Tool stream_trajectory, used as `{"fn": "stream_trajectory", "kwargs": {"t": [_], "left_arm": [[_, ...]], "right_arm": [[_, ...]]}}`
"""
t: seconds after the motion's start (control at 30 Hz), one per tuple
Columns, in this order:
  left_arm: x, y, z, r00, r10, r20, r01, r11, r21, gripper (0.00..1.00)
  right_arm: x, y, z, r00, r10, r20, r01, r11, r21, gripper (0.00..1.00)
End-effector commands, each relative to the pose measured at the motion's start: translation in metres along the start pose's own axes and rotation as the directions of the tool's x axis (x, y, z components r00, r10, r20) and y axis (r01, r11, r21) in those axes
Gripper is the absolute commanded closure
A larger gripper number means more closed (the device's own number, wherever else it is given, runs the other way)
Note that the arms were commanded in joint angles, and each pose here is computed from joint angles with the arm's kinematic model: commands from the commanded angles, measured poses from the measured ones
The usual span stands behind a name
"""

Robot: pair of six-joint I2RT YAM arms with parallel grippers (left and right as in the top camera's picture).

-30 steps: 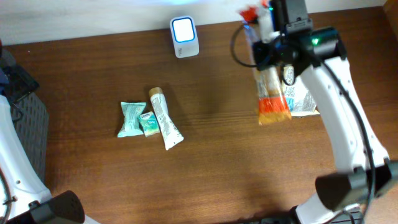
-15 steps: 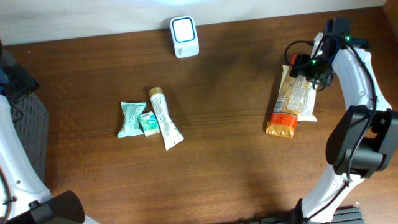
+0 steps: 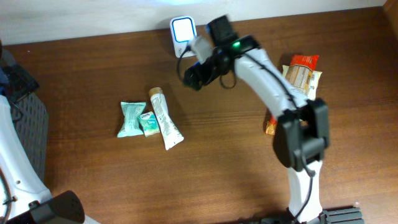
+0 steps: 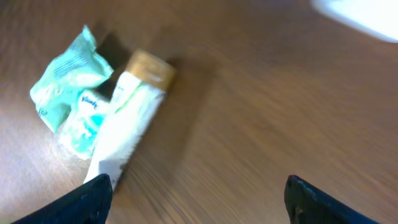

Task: Scan the item barcode
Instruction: 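Grasp the white tube with the right gripper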

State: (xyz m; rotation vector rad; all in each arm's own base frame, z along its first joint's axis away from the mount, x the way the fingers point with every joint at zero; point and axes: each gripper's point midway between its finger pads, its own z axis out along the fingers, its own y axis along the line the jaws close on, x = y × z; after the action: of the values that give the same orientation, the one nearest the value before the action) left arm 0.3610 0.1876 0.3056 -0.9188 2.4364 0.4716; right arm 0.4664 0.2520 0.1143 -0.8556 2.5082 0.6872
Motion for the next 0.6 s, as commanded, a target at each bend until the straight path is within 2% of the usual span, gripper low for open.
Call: {"fn": "stream_trajectory", "kwargs": {"t": [0.0,0.03,0.13,0.27,0.33,0.4,0.47,0.5,0.57], "left_arm": [[-0.003,0.003,-0.003,1.000,-0.010,0.014,0.010,1.000,-0.004,0.01],[-0.003,0.003,-0.003,1.000,-0.009,0.014,0.009,1.000,-0.004,0.01],[-0.003,0.003,-0.003,1.000,-0.010,0.014,0.010,1.000,-0.004,0.01],[-0.003,0.003,-0.003,1.000,-0.009,0.014,0.009,1.000,-0.004,0.01],[-0.003,0.003,-0.003,1.000,-0.009,0.014,0.010,1.000,-0.004,0.01],[-0.003,0.003,-0.003,1.000,-0.009,0.014,0.010,1.000,-0.004,0.01],[-0.003,0.003,-0.003,1.000,-0.009,0.014,0.009,1.000,-0.004,0.01],[-0.003,0.003,-0.003,1.000,-0.009,0.014,0.009,1.000,-0.004,0.01],[-0.003,0.003,-0.003,1.000,-0.010,0.014,0.010,1.000,-0.004,0.01]], "right_arm": [[0.006,0.029,0.033,1.000,-0.022,-0.001,0.021,0.977,-0.210,0.13],[0.012,0.038,0.045,1.000,-0.016,-0.018,0.010,0.963,-0.271,0.14],[0.026,0.057,0.070,0.997,-0.038,-0.072,0.015,0.954,-0.298,0.14],[0.044,0.076,0.092,0.989,-0.056,-0.137,0.009,0.946,-0.325,0.24],[0.048,0.085,0.099,0.986,-0.071,-0.151,0.016,0.943,-0.334,0.25],[0.056,0.085,0.109,0.979,-0.091,-0.182,0.036,0.958,-0.285,0.30],[0.067,0.075,0.125,0.970,-0.045,-0.239,0.000,0.983,-0.186,0.33],[0.073,0.074,0.131,0.966,-0.037,-0.254,-0.011,0.983,-0.185,0.41],[0.074,0.071,0.131,0.966,-0.030,-0.256,-0.017,0.983,-0.182,0.65]]}}
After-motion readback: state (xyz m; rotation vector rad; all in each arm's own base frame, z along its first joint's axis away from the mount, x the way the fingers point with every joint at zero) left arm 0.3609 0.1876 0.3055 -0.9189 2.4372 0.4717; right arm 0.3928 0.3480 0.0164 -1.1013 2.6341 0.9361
